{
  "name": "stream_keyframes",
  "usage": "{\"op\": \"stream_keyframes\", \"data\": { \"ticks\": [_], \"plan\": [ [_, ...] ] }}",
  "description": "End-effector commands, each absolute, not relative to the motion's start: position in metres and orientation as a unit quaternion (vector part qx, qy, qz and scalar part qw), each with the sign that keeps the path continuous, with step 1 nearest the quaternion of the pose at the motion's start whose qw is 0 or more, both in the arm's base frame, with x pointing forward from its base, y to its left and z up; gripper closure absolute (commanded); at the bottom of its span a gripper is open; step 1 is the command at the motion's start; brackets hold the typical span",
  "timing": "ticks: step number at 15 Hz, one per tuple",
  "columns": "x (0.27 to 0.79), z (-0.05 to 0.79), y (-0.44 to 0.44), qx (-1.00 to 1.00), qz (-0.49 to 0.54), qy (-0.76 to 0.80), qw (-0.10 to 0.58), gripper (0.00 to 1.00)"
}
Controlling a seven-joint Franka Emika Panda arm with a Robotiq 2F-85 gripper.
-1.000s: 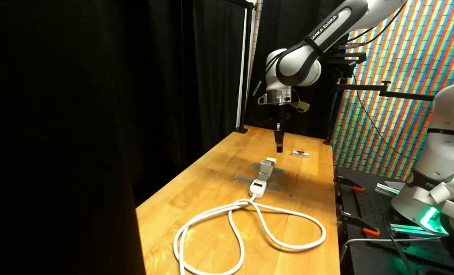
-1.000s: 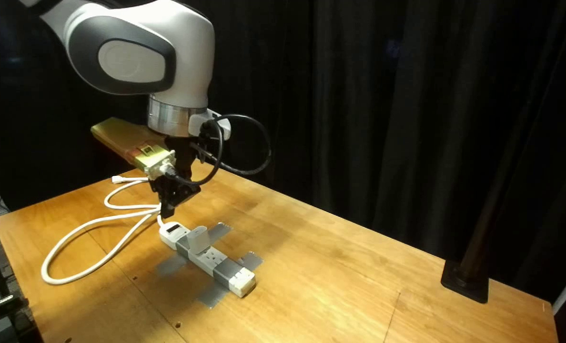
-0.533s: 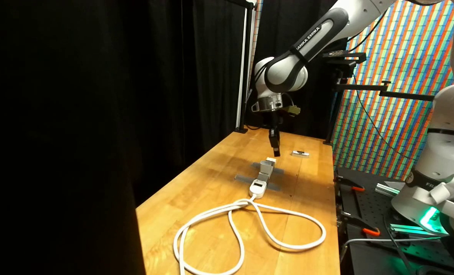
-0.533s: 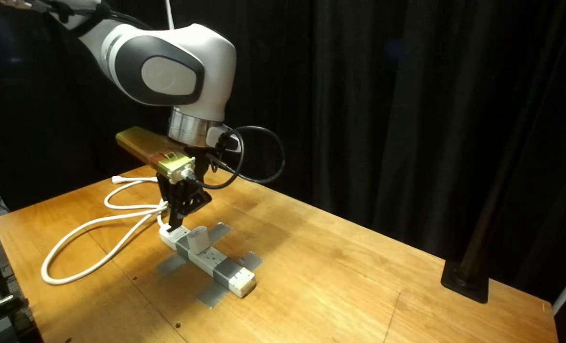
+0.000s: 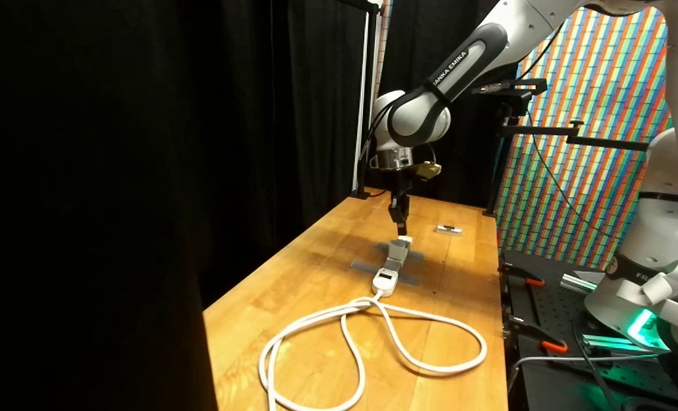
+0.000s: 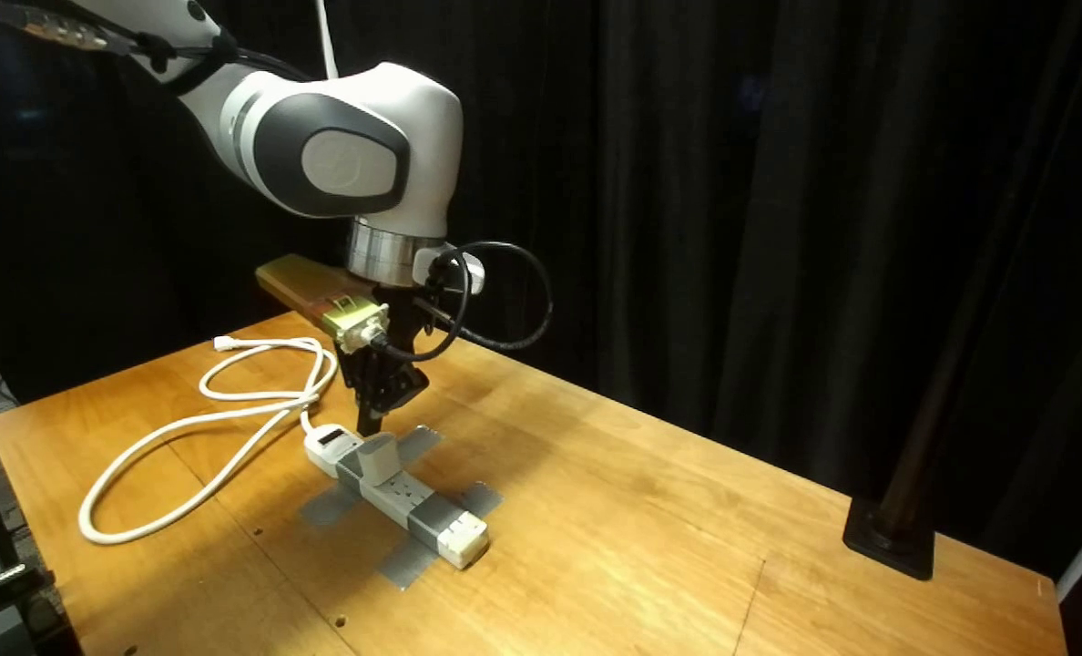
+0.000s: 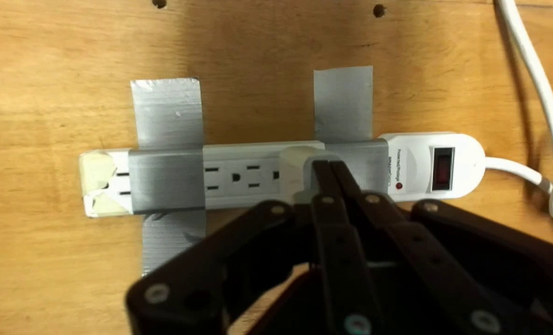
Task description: Plug the charger head in the adapter
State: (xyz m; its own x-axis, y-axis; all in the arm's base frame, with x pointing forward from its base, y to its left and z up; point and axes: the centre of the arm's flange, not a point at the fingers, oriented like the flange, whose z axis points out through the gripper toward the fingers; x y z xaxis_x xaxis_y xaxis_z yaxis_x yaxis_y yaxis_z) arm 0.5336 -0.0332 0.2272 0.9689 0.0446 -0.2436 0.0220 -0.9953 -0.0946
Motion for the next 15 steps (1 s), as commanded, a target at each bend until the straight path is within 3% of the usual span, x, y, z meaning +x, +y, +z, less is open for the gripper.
{"op": "stream_keyframes", "data": {
  "ticks": [1, 15],
  "plan": [
    [0.54, 0.221, -0.027, -0.994, 0.098, -0.003, 0.04, 0.93],
    [0.526, 0.185, -0.027, -0.993, 0.097, 0.054, 0.035, 0.93]
  ]
}}
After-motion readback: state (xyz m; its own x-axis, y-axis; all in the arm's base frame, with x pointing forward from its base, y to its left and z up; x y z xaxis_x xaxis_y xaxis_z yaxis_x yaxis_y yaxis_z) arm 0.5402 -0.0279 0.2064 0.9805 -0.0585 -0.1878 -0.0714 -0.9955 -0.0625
